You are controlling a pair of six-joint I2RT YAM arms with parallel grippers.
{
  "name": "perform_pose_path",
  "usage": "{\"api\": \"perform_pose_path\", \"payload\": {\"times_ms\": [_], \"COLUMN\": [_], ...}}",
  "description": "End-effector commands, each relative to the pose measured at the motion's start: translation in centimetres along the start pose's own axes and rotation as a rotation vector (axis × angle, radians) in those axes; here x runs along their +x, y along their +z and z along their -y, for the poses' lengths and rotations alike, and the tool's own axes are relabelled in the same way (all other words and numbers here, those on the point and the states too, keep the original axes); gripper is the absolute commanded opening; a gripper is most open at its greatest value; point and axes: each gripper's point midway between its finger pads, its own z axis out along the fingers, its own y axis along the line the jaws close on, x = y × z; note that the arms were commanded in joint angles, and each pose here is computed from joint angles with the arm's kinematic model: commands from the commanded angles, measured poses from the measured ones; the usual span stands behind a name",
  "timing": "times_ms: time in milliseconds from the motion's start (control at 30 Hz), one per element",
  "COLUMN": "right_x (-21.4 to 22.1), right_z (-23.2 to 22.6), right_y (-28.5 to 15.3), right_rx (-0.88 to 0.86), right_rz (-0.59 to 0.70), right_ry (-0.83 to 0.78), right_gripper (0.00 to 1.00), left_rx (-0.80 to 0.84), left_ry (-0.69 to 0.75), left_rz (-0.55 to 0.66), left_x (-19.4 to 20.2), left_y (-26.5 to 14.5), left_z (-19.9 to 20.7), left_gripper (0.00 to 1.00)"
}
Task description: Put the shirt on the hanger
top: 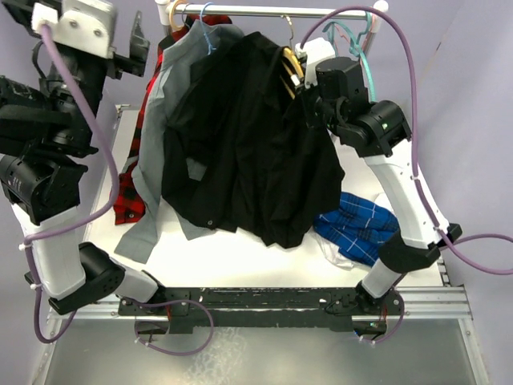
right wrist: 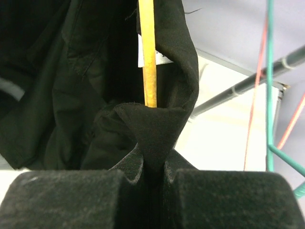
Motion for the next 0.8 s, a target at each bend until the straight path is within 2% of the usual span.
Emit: {"api": "perform_pose_path", "payload": {"times_ms": [0,233,533,767], "right_x": [-4.4,-5.5,-7.4,-8.5], "right_z": [4.8,5.4,4.6,2.2], "right_y": [-2.4,0.2,3.9,7.4], "right_rx": [0.228,0.307,0.280,0.209], "right_rz": [0.163,0.166,0.230,0.267], "right_ry": [0.166,0.195,0.226,0.227], "right_gripper": [0.00,0.00,0.00,0.00], "left_rx": [-0.212,-0.198,-0.189,-0.171], "left_ry": [-0.174,-0.283,-0.329,-0.329], "left_rz": [0.010,0.005,-0.005,-0.024], "left_x": [-1.0,-0.7,-0.6,-0.1], "left_y": [-1.7,-2.2,-3.0,-3.0], "left_z": [-4.6,-4.0,-4.0,-3.5], "left_gripper": [0.99,0.99,0.99,0.99]}}
